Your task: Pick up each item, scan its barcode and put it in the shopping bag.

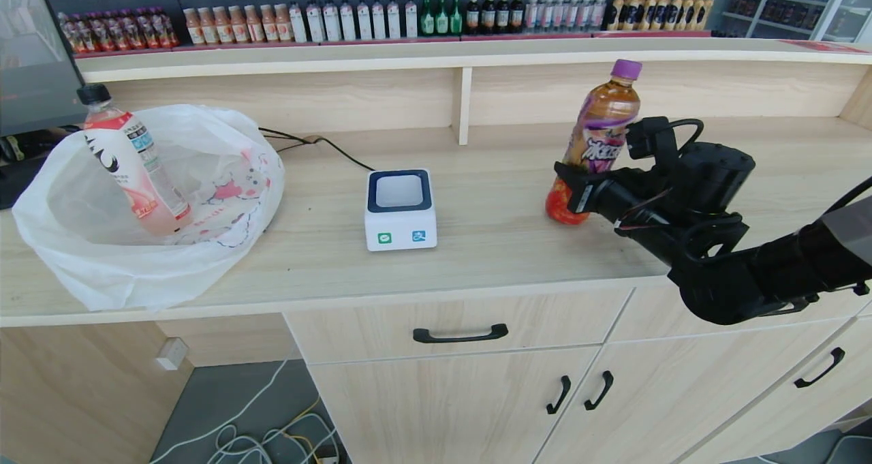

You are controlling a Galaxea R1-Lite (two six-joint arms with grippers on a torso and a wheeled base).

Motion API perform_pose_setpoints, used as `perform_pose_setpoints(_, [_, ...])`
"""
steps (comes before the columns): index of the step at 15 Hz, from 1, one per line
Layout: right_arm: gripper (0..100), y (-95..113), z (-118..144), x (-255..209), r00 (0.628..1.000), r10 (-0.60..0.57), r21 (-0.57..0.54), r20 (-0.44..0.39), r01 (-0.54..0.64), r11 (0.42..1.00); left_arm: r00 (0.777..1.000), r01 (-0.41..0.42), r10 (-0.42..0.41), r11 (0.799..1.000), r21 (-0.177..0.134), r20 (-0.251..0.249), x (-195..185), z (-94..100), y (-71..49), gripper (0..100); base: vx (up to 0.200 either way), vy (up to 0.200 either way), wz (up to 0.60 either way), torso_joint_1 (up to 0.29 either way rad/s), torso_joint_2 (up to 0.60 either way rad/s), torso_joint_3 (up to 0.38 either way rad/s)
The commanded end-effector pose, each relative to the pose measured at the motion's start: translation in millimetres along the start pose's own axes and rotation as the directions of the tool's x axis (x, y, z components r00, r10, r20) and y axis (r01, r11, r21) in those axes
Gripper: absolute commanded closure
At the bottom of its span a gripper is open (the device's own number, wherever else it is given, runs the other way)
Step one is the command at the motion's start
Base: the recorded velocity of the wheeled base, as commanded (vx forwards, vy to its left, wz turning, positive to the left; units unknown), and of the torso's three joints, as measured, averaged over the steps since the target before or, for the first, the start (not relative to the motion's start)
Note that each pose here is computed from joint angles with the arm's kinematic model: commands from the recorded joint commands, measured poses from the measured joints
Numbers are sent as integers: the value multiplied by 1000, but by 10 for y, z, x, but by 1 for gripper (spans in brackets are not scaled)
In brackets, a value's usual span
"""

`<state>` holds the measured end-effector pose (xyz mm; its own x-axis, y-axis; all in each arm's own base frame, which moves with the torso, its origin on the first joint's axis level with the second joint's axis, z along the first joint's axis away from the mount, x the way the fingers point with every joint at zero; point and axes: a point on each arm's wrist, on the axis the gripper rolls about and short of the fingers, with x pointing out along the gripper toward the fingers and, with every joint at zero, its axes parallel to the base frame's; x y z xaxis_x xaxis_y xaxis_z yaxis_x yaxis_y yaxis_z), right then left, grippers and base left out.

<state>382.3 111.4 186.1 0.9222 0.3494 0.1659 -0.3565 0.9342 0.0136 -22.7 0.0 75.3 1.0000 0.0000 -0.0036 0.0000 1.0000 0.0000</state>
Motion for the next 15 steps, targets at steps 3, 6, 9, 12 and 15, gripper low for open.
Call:
perform_pose_setpoints(3, [100, 14, 21, -2, 1000, 27, -3, 13, -27, 1000, 1000, 0, 0, 1000, 0, 1, 0, 0, 0, 0, 0, 0, 0, 0, 0, 0])
perform_pose_setpoints(6, [100, 18, 45, -5, 999, 43, -7, 31, -43, 999, 1000, 0, 0, 1000, 0, 1, 0, 0, 0, 0, 0, 0, 0, 0, 0, 0])
perform_pose_setpoints(9, [100, 23, 126, -28, 997, 50, -9, 59, -50, 999, 1000, 0, 0, 1000, 0, 1, 0, 0, 0, 0, 0, 0, 0, 0, 0, 0])
perform_pose_setpoints(12, [100, 40, 305, -102, 994, 55, -14, 99, -53, 998, 1000, -2, 2, 1000, 0, 1, 0, 0, 0, 0, 0, 0, 0, 0, 0, 0])
perform_pose_setpoints(15, [100, 82, 596, -324, 987, 59, -20, 152, -57, 998, 1000, 0, 0, 1000, 0, 1, 0, 0, 0, 0, 0, 0, 0, 0, 0, 0])
